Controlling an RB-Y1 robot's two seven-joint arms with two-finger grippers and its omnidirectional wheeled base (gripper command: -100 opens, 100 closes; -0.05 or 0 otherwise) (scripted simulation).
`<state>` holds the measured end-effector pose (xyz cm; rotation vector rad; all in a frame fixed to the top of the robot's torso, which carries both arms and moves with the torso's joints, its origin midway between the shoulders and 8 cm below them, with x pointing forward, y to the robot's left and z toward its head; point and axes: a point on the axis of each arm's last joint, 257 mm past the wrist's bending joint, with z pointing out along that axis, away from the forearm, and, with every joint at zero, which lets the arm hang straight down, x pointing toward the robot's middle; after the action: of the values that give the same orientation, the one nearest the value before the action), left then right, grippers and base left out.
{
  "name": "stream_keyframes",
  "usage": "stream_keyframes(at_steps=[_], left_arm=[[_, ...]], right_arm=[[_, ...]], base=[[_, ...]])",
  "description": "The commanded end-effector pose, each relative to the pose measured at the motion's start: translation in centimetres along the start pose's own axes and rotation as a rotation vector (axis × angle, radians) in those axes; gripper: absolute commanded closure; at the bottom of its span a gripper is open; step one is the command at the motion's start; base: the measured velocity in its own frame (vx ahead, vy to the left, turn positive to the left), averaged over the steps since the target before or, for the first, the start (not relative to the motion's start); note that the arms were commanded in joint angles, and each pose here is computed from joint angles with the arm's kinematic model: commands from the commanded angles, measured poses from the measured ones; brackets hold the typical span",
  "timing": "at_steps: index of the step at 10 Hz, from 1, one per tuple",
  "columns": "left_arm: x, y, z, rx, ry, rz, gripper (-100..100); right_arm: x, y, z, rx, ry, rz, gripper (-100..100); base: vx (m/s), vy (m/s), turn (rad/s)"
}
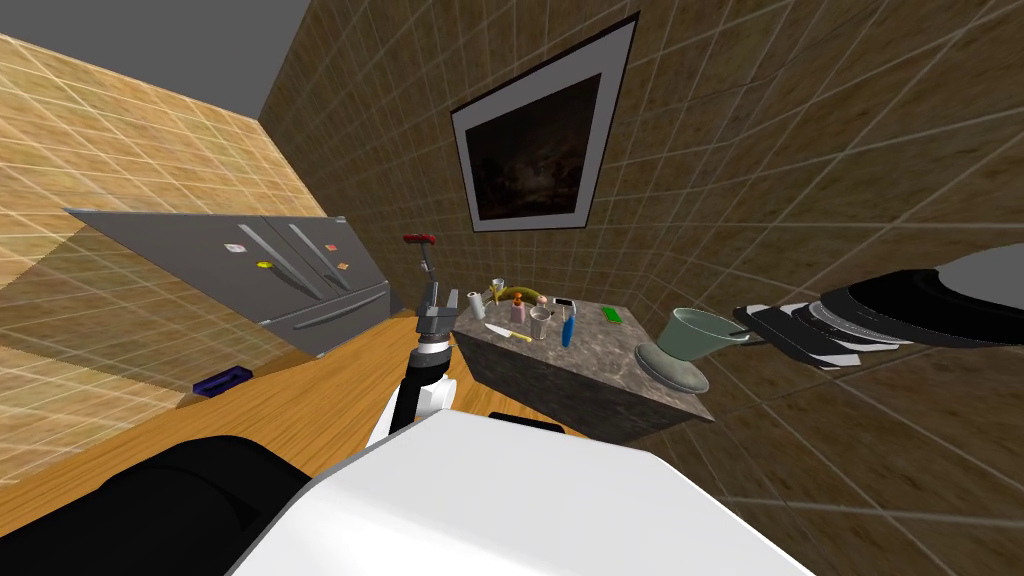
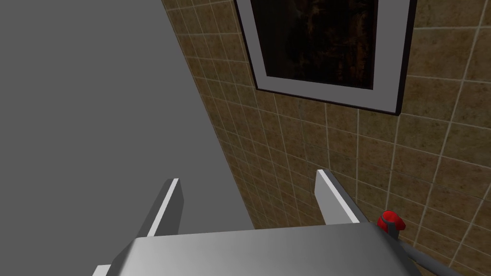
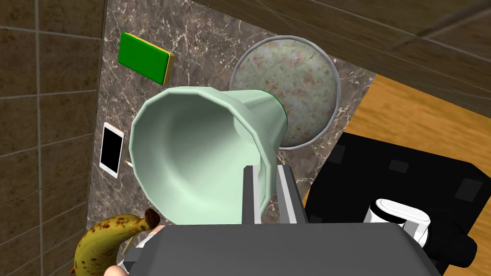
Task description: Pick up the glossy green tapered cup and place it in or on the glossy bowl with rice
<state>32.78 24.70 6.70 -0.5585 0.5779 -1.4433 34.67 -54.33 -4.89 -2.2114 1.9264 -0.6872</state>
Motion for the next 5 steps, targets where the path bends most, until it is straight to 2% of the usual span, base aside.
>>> stream_keyframes(at_steps=[1, 5], left_arm=[[0.0, 0.0, 0.0, 0.000, 0.000, 0.000, 0], [0.0, 0.0, 0.0, 0.000, 0.000, 0.000, 0]], right_arm=[[-0.1, -0.3, -0.5, -0.016, -0.007, -0.024, 100], [-0.2, -1.0, -1.8, -0.060, -0.027, -0.074, 100]], base=[[0.029, -0.064, -0.037], [0.035, -0.049, -0.031]])
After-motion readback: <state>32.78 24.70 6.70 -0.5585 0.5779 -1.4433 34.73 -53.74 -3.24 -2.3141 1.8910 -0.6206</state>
